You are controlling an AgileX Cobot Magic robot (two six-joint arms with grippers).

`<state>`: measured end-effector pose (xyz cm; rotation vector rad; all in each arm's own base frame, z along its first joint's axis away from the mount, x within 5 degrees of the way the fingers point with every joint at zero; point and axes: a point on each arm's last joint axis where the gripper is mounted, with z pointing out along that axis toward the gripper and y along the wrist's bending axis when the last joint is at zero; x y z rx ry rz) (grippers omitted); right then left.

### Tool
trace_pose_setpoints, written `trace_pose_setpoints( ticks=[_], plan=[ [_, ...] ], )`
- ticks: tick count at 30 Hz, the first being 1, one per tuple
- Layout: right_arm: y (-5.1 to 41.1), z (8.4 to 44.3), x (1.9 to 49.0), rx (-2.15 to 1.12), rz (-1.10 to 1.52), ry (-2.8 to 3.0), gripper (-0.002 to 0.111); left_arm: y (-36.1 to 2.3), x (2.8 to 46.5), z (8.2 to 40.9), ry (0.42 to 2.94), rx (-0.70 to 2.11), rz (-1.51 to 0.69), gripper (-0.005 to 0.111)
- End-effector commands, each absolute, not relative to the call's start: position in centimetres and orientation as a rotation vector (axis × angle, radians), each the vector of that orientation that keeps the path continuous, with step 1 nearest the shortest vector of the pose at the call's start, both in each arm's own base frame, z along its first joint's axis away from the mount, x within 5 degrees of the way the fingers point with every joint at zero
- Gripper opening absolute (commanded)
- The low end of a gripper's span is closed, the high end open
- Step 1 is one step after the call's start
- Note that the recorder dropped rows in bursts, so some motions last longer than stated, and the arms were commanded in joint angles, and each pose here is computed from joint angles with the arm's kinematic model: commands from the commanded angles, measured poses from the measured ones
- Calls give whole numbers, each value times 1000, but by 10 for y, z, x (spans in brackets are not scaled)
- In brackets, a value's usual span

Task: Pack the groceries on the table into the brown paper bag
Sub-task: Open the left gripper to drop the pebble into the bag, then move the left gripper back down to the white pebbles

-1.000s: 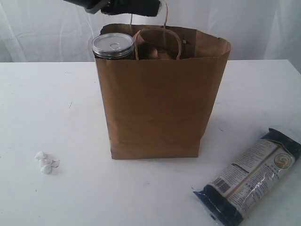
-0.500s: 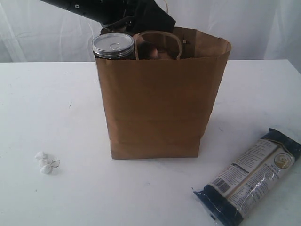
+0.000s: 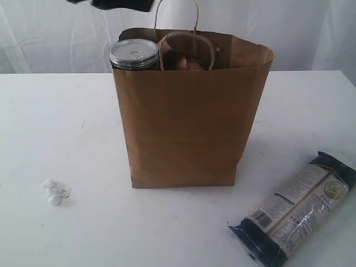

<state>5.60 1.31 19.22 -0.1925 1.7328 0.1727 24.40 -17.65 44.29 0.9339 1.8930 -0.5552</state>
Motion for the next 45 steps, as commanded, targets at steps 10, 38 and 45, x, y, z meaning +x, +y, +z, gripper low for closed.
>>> trace_pose_setpoints(
  ticks=[10,38,45],
  plan=[
    [13,191,56,-184,167,1733,0,-88,188,491,1841,683,-301,61],
    [13,191,56,-184,167,1733,0,-46,149,313,2470,148,-145,57],
    [13,191,56,-184,167,1733,0,-56,181,271,2519,35,-158,57]
  ],
)
